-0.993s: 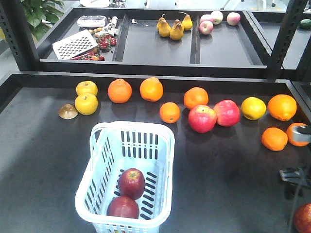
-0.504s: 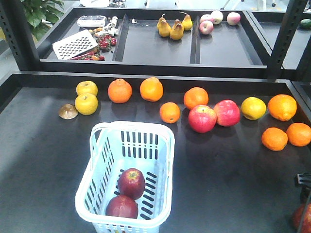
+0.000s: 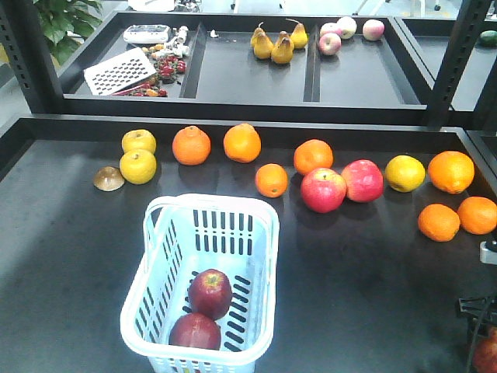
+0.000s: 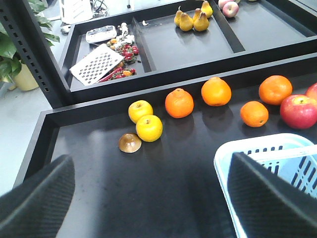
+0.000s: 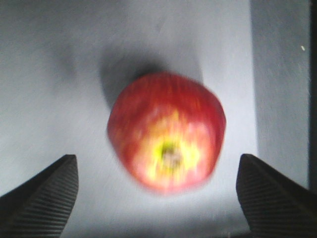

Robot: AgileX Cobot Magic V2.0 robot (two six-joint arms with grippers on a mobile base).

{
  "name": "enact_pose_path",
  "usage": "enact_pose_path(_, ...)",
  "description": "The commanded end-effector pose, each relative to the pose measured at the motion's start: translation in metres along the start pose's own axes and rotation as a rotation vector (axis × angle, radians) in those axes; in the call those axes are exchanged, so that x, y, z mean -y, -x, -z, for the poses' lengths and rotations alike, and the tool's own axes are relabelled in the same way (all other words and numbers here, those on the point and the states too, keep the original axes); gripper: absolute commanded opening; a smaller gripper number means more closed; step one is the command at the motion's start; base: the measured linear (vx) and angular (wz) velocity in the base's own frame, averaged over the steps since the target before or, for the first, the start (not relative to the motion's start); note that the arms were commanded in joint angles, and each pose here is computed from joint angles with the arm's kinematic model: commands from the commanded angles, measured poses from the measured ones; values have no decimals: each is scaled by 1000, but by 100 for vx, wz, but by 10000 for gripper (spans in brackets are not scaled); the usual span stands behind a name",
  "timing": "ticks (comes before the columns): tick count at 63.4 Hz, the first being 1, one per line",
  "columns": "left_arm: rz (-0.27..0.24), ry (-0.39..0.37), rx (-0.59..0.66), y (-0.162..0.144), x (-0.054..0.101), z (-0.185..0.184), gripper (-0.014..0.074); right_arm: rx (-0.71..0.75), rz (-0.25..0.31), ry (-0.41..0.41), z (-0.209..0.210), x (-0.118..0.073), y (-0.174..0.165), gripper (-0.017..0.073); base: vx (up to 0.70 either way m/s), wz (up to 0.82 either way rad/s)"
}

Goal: Pick three apples into basket with both arms
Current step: 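Reach the right gripper down to a third red apple, then grasp the third red apple with the right gripper and lift it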

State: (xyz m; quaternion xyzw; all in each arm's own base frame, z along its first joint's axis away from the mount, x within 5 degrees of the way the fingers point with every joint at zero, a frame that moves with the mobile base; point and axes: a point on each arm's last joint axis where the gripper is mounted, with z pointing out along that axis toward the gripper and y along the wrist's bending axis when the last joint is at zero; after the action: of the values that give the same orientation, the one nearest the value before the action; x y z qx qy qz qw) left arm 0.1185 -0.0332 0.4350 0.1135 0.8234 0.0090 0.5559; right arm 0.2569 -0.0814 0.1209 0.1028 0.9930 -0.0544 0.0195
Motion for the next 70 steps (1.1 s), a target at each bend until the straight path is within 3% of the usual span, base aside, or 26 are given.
enact_pose_path(1,12,-4,88,12,-3,7,588,56,9,-23,4,4,8,613,0,0)
enact_pose_path(37,12,-4,88,12,-3,7,588,3,5,-11,-31,0,11,549,0,0)
enact_pose_path(58,12,-4,88,12,-3,7,588,-16,-16,-14,-29,1,11,279,0,0)
enact_pose_path(70,12,-4,88,12,-3,7,588,73,-42,-19,6,4,18,260,0,0)
